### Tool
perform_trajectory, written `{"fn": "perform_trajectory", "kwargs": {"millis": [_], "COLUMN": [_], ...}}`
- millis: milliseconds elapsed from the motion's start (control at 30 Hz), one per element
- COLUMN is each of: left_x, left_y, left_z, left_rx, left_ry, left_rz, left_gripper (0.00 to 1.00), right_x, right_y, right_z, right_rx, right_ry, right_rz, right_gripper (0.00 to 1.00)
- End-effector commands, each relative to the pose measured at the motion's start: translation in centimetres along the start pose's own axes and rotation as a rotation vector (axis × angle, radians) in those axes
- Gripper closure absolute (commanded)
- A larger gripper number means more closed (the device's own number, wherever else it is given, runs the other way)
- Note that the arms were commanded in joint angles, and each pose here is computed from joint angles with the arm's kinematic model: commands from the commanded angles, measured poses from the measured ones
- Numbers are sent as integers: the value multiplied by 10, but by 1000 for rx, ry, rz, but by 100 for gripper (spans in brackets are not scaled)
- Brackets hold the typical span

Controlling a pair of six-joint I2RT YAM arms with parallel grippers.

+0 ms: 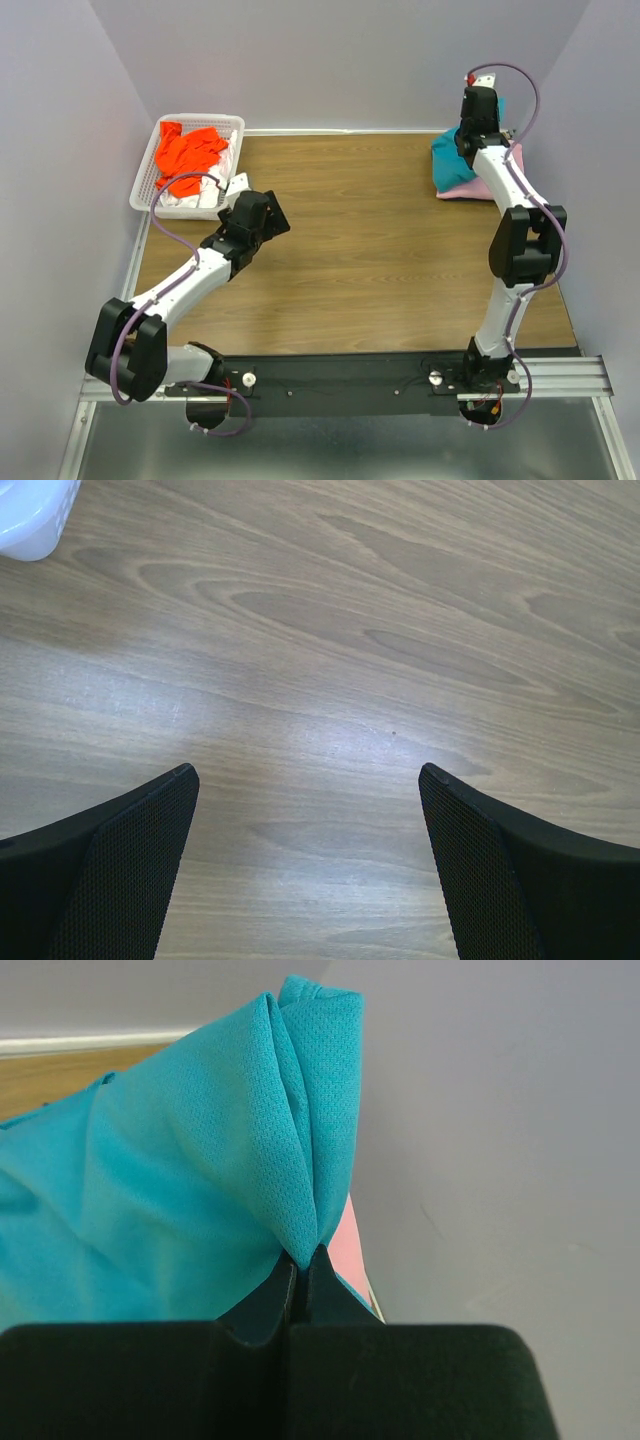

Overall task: Fold and stack the t-shirts
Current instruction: Neatly place the folded tshirt to the corner

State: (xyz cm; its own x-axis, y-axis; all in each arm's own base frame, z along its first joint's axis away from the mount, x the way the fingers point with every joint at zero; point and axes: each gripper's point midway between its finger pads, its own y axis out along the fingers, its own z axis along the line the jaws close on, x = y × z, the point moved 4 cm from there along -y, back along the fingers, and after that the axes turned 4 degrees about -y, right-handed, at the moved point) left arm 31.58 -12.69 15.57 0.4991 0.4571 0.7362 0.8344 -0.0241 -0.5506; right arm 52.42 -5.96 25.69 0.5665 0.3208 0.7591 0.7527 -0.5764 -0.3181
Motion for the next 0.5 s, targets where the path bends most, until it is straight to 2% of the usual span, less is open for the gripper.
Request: {"fn": "perform_trajectory", "kwargs": {"millis": [0,167,267,333,467], "left_x": [12,14,14,14,15], "left_y": [1,2,3,4,6], "left_z": [-6,-6,-6,-6,-7], "left_rx": [-1,12,19,24,28], "left_ry": [-11,-8,-8,-6,-2], "left_rz": [-32,-31,-30,-29,-25], "left_gripper": [2,2,2,2,2], "right_x": [-30,-46,-61,-68,-77], "right_y": [25,38,52,57,63], "right_z": [11,18,7,4,2], "right_rx": [41,47,12,-1,-23], "right_ry": [23,27,35,37,36], "right_rz": [60,102,143,162,193], "right_gripper": [99,99,99,93,91]}}
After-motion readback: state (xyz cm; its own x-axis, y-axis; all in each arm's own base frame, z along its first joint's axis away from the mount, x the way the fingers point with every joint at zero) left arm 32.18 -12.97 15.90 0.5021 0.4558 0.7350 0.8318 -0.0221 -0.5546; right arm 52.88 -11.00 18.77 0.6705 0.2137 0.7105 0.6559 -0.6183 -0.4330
